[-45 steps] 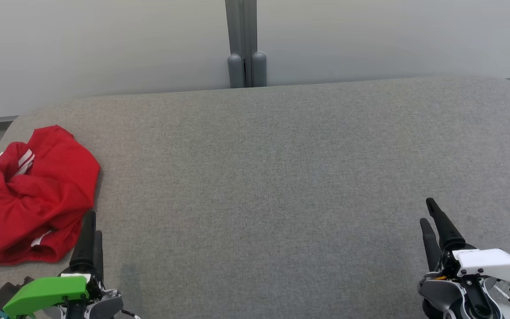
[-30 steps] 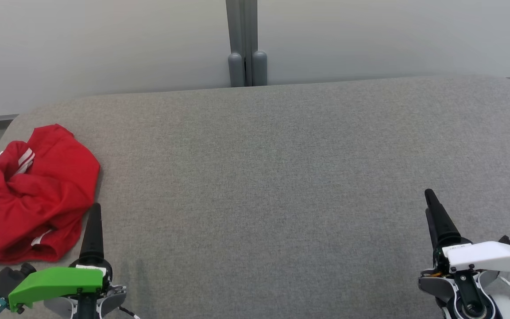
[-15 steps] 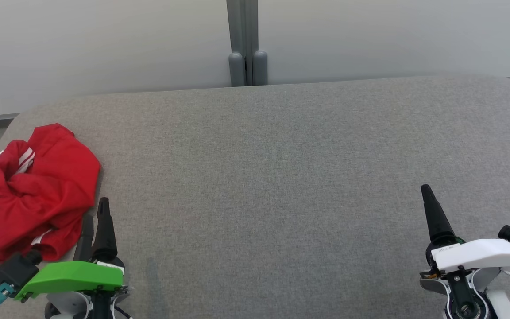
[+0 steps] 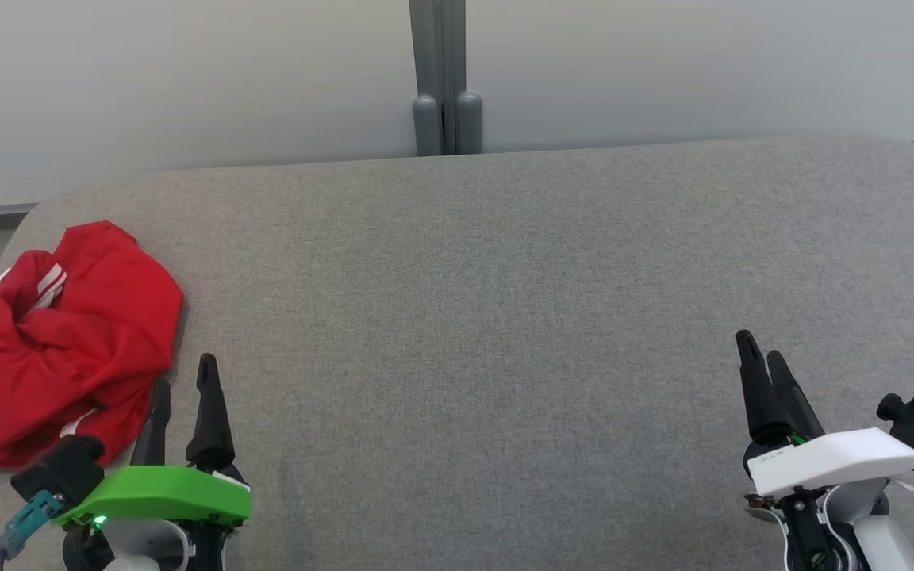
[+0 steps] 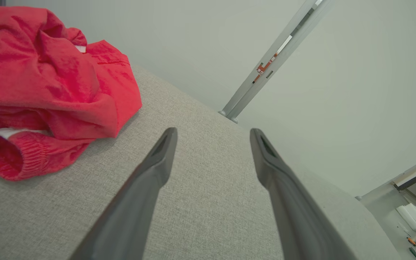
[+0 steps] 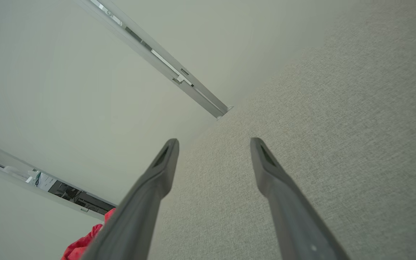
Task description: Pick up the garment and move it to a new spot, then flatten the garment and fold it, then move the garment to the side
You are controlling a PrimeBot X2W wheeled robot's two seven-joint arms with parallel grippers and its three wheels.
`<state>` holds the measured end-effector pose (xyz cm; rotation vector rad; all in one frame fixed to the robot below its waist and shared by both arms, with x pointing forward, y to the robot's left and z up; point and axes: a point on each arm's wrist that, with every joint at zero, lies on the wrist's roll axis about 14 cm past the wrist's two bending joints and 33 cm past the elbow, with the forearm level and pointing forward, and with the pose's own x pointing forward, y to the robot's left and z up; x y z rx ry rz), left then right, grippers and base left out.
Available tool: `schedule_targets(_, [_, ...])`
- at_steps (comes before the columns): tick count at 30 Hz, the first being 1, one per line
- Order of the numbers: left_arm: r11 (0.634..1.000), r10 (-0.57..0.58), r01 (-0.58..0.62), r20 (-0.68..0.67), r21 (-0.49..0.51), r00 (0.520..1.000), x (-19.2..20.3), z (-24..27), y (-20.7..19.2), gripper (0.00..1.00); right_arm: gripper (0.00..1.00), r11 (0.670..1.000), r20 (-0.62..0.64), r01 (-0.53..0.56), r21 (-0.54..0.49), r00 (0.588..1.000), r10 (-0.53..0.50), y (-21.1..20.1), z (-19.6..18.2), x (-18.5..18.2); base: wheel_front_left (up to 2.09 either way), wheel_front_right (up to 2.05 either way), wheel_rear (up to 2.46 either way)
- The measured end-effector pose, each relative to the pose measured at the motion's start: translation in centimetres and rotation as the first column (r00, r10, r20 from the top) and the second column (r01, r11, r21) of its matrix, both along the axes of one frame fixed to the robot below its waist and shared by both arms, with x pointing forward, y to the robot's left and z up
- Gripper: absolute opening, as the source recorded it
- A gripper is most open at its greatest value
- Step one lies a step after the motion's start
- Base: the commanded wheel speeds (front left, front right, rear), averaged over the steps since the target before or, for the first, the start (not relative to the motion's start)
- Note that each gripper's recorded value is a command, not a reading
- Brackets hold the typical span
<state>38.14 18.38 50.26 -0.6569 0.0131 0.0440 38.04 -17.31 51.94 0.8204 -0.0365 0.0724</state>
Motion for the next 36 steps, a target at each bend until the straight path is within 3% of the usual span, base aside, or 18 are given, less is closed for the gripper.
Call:
schedule_targets(18, [0.975,-0.014,0.012,0.01,0.222,1.0,-0.3,-0.1,-0.6,1.0,1.0,0.976,0.035,-0.022,-0.217,0.999,0.03,1.0,0.1,-0.4,0.0,0.0,0.0])
schedule_targets(36, [0.917,-0.026,0.009,0.036,0.399,0.999,-0.6,0.2,-0.8,1.0,1.0,0.918,0.08,-0.018,-0.396,0.995,0.054,1.6,0.6,-0.6,0.0,0.0,0.0])
